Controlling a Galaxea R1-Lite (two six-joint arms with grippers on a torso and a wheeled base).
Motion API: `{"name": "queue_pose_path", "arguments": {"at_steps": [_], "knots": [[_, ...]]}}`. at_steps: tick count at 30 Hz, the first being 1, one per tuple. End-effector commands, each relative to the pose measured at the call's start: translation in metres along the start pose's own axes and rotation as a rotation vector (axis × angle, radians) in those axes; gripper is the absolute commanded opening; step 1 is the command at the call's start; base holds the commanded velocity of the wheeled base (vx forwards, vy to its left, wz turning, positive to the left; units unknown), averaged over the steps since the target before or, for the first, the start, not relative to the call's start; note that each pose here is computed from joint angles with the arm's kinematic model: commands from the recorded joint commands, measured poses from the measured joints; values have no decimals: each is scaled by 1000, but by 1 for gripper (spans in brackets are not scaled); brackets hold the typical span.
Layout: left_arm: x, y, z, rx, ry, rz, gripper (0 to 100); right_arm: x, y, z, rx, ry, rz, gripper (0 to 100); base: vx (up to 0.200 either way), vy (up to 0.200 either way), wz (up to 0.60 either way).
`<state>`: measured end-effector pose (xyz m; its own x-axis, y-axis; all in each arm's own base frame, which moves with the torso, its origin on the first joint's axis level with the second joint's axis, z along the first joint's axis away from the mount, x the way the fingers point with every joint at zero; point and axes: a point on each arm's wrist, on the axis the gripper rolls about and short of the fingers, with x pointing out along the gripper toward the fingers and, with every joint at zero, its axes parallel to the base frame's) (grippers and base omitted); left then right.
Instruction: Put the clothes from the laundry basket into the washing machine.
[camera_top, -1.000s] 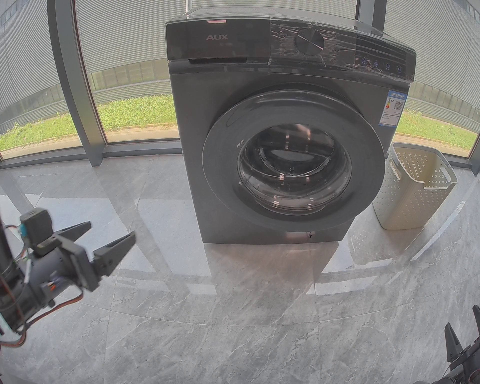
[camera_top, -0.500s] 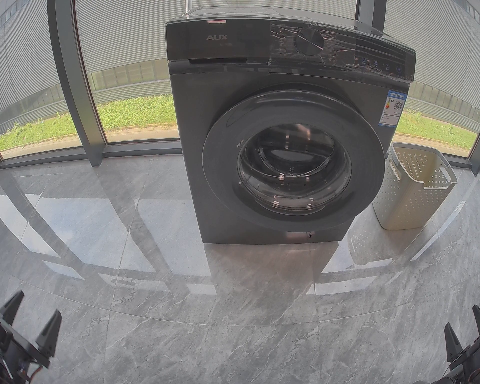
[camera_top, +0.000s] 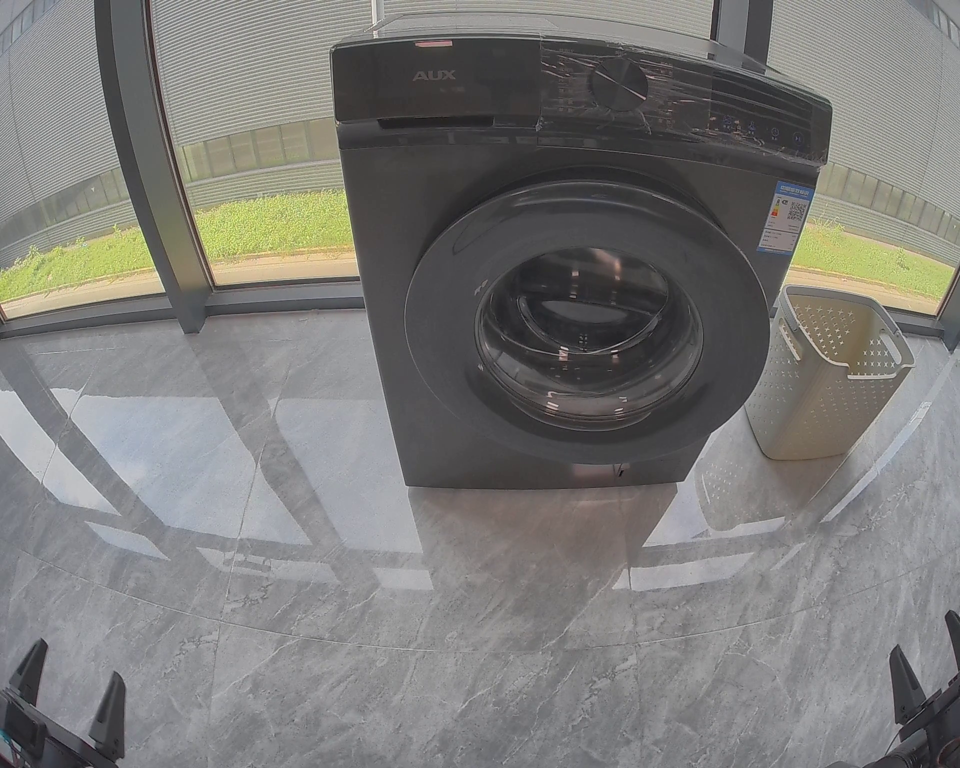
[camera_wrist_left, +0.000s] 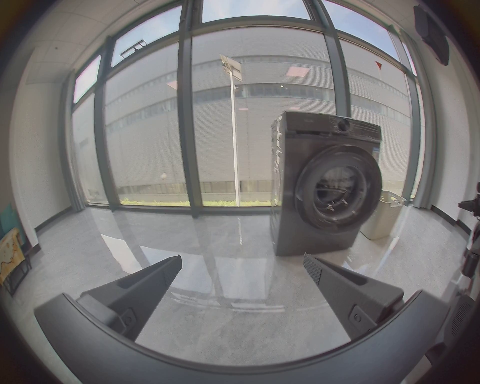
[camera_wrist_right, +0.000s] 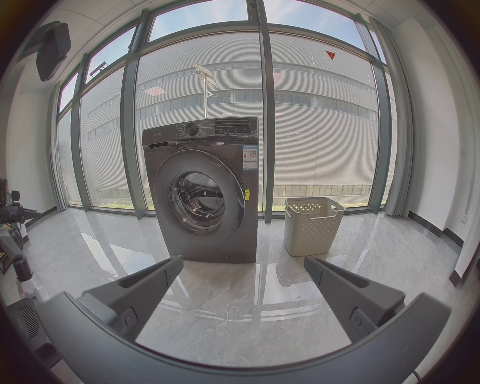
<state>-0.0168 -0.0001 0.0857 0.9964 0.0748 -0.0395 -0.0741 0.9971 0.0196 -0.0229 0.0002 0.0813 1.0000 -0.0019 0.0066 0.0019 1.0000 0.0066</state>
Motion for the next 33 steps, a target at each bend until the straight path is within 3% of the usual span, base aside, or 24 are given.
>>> {"name": "queue_pose_path", "arguments": {"at_steps": [1,4,6,7,9,10,12,14,15,19,28,33], "knots": [[-5,0,-10,-3,-15,-121,100,0,0,-5,0,-1,2,100,0,0,0],[-6,0,-10,-6,-47,-80,100,-2,0,6,-6,-67,8,100,0,0,0],[-6,0,-10,-15,-47,-79,100,-11,1,33,-9,-185,24,100,0,0,0],[-6,0,-10,0,-46,-79,100,-17,1,45,-11,-223,53,100,0,0,0],[-6,0,-10,3,-46,-77,100,-18,2,48,-14,-222,90,100,0,0,0],[-6,0,-10,2,-46,-77,100,-14,3,45,-14,-137,182,100,0,0,0],[-6,0,-10,-1,-46,-83,100,-6,5,41,17,-24,280,100,0,0,0],[-6,0,-10,-1,-46,-83,100,-1,5,44,41,24,305,100,0,0,0],[-6,0,-10,-3,-47,-77,100,9,6,48,73,94,324,100,0,0,0],[-6,0,-10,2,-46,-74,100,40,8,67,93,184,377,100,0,0,0],[-6,0,-10,-3,-45,-74,100,111,17,87,89,240,411,100,0,-156,0],[-6,0,-10,-3,-45,-74,100,124,20,85,88,268,422,100,0,-200,0]]}}
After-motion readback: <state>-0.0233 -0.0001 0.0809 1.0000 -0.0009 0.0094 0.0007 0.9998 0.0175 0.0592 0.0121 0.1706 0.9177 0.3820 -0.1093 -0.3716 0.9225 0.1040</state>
